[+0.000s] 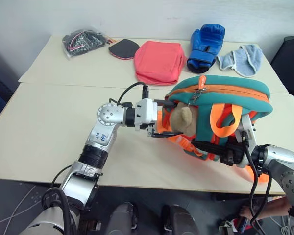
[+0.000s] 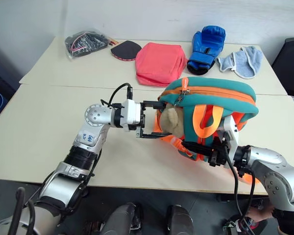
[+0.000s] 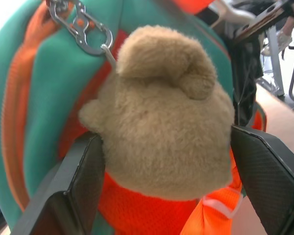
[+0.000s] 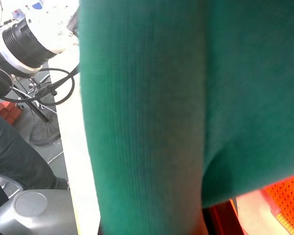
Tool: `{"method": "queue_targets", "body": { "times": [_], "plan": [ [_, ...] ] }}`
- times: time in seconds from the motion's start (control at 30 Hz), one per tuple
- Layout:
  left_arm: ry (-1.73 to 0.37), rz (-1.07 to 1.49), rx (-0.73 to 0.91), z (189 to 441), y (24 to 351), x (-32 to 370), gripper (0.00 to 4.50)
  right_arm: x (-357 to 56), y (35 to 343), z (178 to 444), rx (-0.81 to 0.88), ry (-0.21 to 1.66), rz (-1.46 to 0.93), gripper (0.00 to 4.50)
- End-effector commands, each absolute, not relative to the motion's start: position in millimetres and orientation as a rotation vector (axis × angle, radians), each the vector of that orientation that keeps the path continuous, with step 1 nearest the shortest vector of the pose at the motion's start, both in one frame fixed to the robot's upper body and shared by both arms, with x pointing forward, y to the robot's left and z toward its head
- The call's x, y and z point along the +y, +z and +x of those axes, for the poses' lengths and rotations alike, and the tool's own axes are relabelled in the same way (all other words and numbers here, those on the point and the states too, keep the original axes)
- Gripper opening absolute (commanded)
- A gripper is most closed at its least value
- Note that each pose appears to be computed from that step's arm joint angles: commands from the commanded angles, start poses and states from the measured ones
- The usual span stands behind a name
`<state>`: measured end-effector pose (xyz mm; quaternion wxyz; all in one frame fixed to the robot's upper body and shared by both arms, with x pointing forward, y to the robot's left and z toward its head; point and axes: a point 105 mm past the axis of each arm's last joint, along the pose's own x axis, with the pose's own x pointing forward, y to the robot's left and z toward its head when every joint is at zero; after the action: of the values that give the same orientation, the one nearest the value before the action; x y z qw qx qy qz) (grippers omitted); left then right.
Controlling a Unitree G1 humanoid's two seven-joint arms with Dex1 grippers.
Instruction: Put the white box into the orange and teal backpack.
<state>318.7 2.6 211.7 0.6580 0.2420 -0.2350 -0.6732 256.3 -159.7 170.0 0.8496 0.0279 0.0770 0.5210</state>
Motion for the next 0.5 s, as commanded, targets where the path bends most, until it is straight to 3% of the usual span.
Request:
{"method": "queue_targets", "body": {
  "times": [0.03, 0.33, 0.5],
  "plan": [
    [-1.514, 0.565, -0.584, 318, 222, -4, 3.09, -155, 182, 255, 0.108, 1.114, 0.046, 0.0],
    [-1.386, 0.472, -0.506, 345, 246, 49, 0.87, -157, 184, 255, 0.088, 1.077, 0.048, 0.0],
    [-1.367, 0.135, -0.465, 351, 293, 88, 0.75, -162, 193, 257, 0.024, 1.028, 0.093, 0.0]
  ]
}}
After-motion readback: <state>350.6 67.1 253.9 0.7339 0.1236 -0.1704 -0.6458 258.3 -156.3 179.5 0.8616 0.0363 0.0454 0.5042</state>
